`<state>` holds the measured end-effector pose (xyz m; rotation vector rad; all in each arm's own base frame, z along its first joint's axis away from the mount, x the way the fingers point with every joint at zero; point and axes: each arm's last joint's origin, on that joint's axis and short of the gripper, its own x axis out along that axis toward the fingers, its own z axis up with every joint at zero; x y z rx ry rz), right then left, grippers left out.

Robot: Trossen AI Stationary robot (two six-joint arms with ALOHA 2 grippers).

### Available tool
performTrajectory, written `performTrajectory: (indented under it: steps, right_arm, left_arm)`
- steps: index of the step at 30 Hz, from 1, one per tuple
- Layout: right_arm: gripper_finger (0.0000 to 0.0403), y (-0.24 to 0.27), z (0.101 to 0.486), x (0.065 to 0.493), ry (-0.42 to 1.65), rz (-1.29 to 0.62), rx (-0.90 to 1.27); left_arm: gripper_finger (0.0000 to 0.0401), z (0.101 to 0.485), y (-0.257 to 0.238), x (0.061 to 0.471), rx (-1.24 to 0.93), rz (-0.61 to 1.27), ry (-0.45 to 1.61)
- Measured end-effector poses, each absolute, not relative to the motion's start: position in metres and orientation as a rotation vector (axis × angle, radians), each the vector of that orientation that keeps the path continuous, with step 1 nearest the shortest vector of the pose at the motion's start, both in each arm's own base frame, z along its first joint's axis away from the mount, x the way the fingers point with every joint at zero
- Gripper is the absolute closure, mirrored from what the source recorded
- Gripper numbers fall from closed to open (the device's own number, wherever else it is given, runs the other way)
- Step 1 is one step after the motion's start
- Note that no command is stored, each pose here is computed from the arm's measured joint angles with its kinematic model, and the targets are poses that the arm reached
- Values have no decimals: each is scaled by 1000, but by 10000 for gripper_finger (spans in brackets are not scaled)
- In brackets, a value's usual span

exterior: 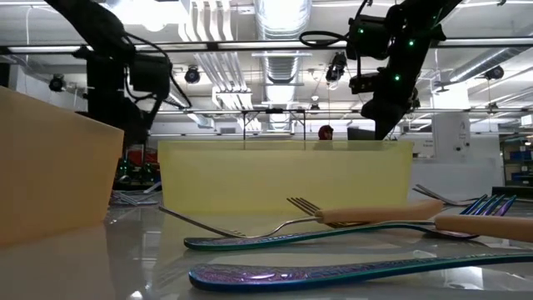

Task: Sort silverware by color (type)
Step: Put the blue fork into the yellow bin

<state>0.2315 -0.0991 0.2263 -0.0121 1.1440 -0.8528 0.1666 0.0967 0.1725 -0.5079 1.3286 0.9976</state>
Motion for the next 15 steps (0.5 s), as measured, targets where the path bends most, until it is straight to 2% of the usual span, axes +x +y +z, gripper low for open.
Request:
performTrajectory:
  steps: [15]
  right_arm:
    - [335, -99, 226, 231, 1150, -847, -20]
  left_arm:
    - [243, 139, 126, 171, -517, 965, 1471]
